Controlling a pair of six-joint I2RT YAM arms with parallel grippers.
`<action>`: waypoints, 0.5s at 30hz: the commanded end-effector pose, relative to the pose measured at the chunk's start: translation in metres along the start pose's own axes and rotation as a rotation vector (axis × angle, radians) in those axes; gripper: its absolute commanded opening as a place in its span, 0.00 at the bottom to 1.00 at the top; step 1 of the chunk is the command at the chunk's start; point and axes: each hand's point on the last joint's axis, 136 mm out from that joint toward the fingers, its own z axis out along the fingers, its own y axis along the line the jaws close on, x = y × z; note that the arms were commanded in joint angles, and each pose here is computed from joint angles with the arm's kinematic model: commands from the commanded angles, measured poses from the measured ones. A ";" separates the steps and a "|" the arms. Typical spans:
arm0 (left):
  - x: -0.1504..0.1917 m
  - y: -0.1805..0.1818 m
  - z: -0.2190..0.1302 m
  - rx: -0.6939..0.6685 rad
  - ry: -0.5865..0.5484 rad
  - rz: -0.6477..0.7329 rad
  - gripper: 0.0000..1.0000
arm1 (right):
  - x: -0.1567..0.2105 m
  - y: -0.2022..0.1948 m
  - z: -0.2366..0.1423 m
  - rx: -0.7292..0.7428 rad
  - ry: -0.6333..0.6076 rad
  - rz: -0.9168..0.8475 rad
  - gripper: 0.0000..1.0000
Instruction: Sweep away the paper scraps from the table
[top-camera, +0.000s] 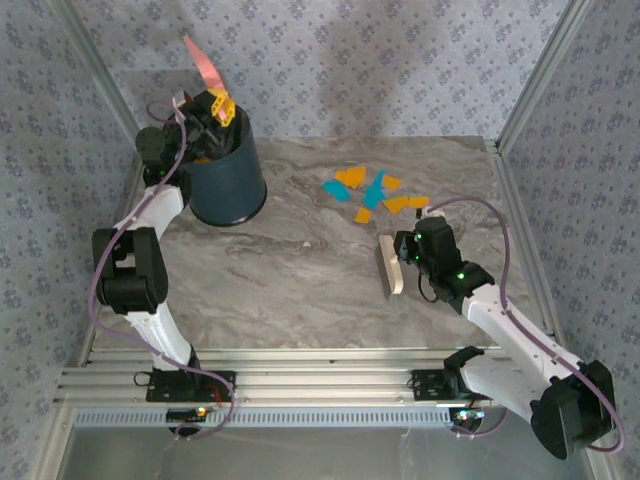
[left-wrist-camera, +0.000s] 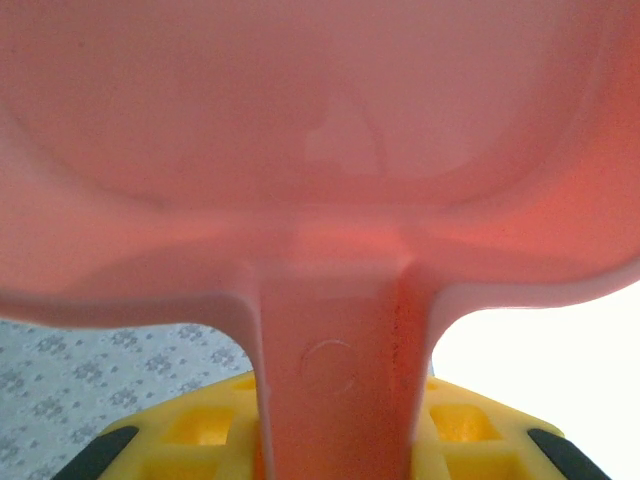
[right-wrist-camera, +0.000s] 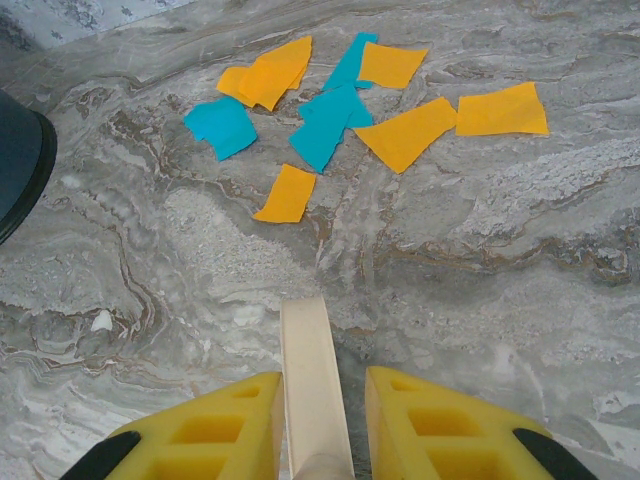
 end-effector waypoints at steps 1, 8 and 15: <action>0.009 -0.019 0.002 0.096 0.019 -0.046 0.00 | 0.007 -0.003 0.000 0.019 0.034 -0.006 0.00; 0.012 -0.012 0.006 0.087 0.018 -0.059 0.00 | 0.008 -0.004 -0.001 0.022 0.034 -0.009 0.00; 0.022 0.000 0.006 -0.028 0.053 0.007 0.00 | 0.006 -0.005 -0.005 0.019 0.017 -0.005 0.00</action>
